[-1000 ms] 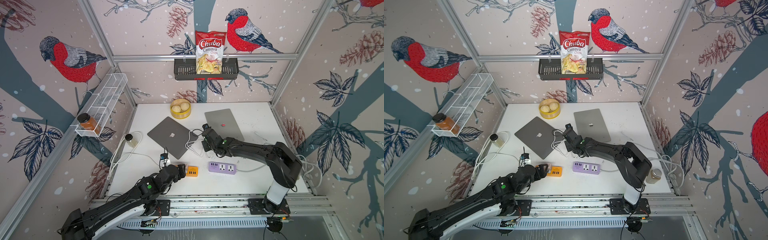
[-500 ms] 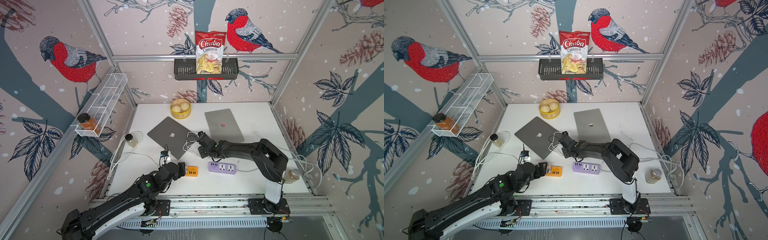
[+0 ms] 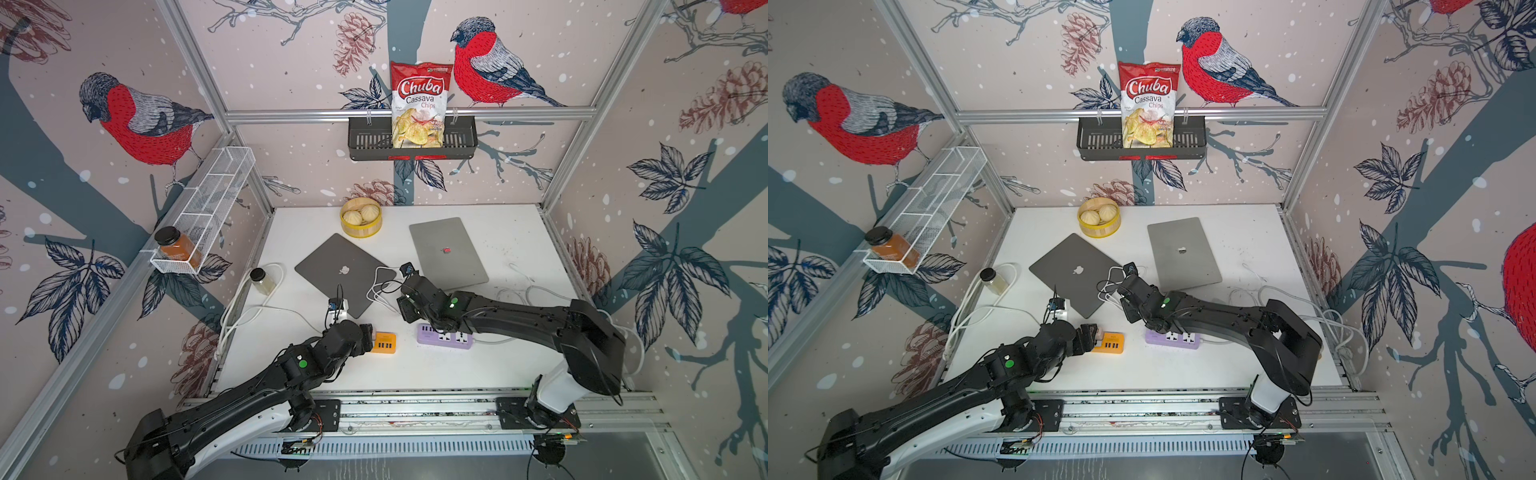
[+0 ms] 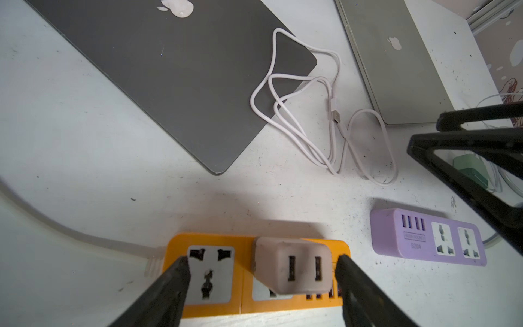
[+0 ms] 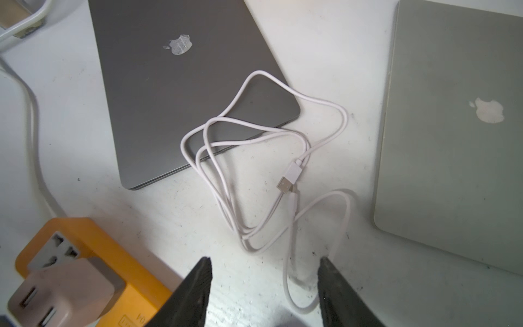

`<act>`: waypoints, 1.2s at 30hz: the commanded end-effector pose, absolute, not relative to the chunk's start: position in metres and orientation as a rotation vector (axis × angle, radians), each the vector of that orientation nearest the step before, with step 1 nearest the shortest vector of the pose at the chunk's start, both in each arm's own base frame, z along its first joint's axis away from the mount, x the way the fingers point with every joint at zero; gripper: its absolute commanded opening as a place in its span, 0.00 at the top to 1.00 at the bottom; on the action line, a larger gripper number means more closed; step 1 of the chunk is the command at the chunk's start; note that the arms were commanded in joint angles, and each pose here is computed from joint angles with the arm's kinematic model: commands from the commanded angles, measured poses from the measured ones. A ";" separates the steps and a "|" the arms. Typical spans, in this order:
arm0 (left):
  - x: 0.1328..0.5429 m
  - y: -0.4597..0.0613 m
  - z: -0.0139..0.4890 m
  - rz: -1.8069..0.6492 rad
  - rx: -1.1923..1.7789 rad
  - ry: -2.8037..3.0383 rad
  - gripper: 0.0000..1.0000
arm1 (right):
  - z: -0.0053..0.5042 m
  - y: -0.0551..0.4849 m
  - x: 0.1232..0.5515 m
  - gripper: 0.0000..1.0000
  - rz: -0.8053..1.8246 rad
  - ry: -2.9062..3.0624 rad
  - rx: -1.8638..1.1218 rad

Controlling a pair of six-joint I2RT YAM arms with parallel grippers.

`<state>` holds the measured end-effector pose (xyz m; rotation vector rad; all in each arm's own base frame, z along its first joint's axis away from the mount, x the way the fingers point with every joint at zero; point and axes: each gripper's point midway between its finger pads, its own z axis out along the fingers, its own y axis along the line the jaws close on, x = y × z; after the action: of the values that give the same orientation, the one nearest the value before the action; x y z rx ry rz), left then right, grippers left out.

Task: Unplug the laptop charger
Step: Place the charging cable at the center of the board, then pick up the charging cable from the center of the board.

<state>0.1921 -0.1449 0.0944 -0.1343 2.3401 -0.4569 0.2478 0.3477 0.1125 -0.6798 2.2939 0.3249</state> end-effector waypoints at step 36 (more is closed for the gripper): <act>0.194 -0.126 0.109 -0.441 -0.218 2.264 0.15 | 0.064 0.401 0.308 0.99 0.259 2.220 -0.978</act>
<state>0.1931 -0.1318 0.1111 -0.2165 2.2649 -0.4809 0.2930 0.3906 0.0386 -0.9731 2.3037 0.2177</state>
